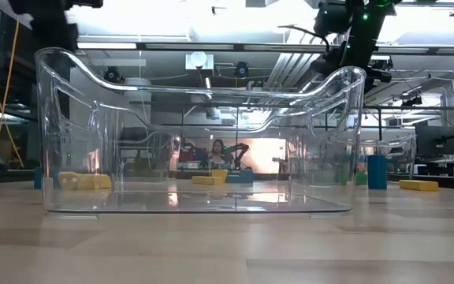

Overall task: Sort blocks
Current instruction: Put the green block into the top right transparent bin

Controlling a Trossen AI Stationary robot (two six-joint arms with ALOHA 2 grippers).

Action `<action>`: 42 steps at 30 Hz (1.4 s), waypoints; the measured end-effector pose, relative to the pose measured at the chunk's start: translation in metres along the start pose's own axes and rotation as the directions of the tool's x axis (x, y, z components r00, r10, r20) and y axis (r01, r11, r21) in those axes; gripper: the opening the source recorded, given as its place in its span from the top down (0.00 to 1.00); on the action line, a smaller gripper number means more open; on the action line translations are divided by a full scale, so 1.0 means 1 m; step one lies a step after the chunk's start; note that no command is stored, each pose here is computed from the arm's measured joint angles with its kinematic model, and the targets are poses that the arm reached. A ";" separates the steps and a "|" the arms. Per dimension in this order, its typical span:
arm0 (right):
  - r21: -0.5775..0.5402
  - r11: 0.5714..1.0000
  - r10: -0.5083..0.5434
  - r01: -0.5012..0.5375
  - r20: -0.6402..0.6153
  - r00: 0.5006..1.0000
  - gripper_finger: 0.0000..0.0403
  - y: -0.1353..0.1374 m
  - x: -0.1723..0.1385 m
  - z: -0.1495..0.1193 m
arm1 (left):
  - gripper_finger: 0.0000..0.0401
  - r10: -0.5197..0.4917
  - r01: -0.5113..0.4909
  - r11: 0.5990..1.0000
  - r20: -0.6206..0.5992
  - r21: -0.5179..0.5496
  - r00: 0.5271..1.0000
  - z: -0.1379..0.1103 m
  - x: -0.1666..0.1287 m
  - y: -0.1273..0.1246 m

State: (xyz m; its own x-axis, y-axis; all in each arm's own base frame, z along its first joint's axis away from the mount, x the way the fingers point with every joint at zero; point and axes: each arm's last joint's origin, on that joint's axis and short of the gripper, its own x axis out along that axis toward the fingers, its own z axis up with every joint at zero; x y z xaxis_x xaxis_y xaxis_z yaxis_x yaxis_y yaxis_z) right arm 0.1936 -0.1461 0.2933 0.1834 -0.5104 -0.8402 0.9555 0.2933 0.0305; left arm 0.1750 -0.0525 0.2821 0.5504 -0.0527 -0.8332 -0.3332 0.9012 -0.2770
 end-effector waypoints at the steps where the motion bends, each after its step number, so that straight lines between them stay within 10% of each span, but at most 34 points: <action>1: -0.001 1.000 0.004 -0.004 0.002 1.000 0.37 0.001 0.000 0.000 | 0.56 -0.014 0.014 1.000 -0.011 0.009 1.000 -0.002 0.000 -0.002; 8: -0.005 0.999 0.044 -0.044 -0.015 0.999 0.31 0.003 -0.001 -0.001 | 0.56 -0.159 0.150 0.987 -0.184 -0.061 0.970 -0.018 -0.003 -0.017; 13: -0.004 0.998 0.066 -0.066 -0.029 0.997 0.30 0.004 -0.001 -0.001 | 0.56 -0.121 0.017 0.952 -0.324 -0.305 0.938 -0.043 0.002 -0.034; 20: -0.003 0.998 0.068 -0.068 -0.028 0.997 0.30 0.004 -0.001 -0.001 | 0.56 0.159 -0.354 0.801 -0.399 -0.483 0.903 -0.080 0.043 -0.063; 26: -0.002 0.997 0.072 -0.072 -0.023 0.997 0.30 0.005 -0.001 -0.001 | 0.56 0.290 -0.631 0.599 -0.601 -0.493 0.745 -0.109 0.072 -0.071; 34: -0.018 0.996 0.084 -0.085 -0.022 0.996 0.30 0.005 -0.001 0.000 | 0.56 0.298 -0.666 0.441 -0.602 -0.601 0.741 -0.127 0.071 -0.080; 42: -0.021 0.995 0.099 -0.100 -0.024 0.995 0.30 0.006 -0.001 0.000 | 0.56 0.251 -0.641 0.417 -0.596 -0.645 0.762 -0.141 0.095 -0.064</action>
State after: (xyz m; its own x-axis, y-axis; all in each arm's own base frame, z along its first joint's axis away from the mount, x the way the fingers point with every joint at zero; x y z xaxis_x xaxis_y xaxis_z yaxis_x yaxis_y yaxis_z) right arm 0.1992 -0.1441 0.2944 0.2719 -0.4590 -0.8458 0.9274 0.3595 0.1030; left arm 0.1408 -0.1756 0.1532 -0.1204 -0.0708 -0.9902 -0.9851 0.1320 0.1104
